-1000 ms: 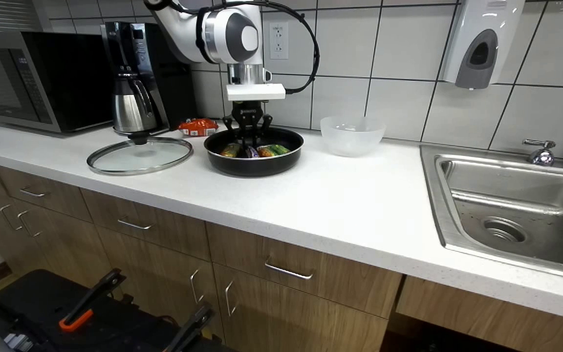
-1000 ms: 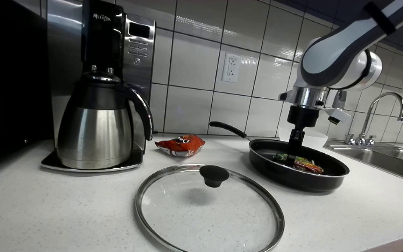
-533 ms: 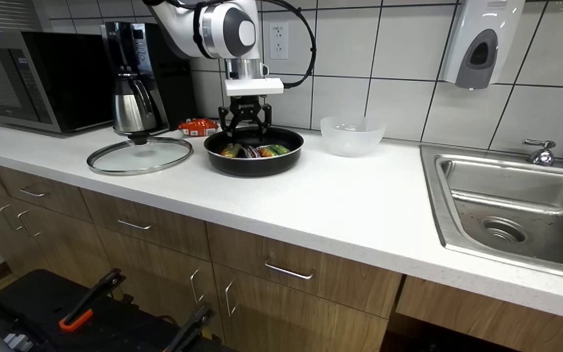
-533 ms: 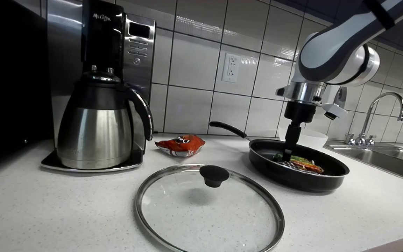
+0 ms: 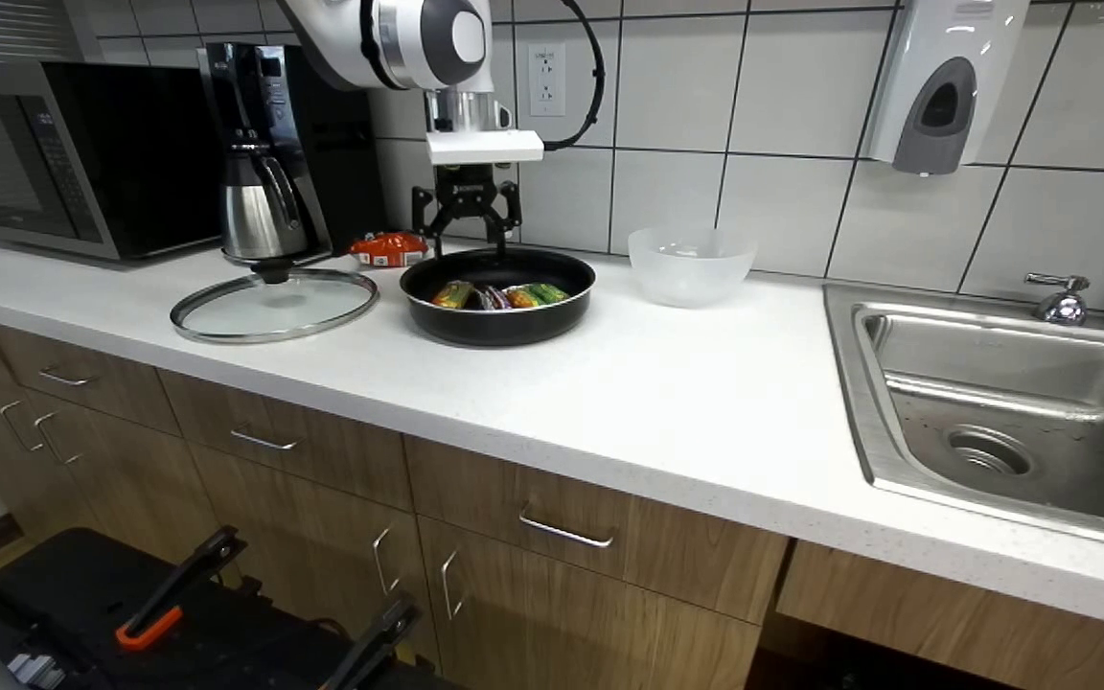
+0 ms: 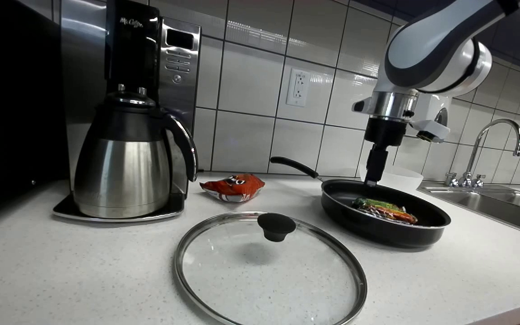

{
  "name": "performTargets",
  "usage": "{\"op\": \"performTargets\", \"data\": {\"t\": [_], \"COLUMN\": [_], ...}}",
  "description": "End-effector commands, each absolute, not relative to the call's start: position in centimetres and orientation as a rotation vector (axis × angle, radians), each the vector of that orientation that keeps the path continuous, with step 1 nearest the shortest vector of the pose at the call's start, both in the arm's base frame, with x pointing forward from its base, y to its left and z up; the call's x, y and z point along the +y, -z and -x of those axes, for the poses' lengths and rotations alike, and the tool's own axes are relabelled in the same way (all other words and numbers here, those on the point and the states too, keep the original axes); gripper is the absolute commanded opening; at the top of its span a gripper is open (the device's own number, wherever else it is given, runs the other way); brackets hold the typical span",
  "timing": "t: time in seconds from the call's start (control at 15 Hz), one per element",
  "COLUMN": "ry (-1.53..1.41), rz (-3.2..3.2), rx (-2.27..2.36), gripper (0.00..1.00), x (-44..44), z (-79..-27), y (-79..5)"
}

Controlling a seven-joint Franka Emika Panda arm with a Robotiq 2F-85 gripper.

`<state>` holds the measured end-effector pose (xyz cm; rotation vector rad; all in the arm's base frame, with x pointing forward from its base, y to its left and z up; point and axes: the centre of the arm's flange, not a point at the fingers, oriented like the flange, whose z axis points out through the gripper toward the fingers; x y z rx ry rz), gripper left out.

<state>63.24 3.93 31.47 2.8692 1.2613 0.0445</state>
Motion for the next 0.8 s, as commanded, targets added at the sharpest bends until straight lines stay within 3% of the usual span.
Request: {"op": "performTargets", "data": {"t": [0.0, 0.73], "ry": [0.024, 0.117], "rz": [-2.827, -2.715], "rx": [1.337, 1.442], "gripper": [1.0, 1.0], "x": [5.8, 14.1], "z": [-62.8, -62.9], "y": [-33.7, -35.0]}}
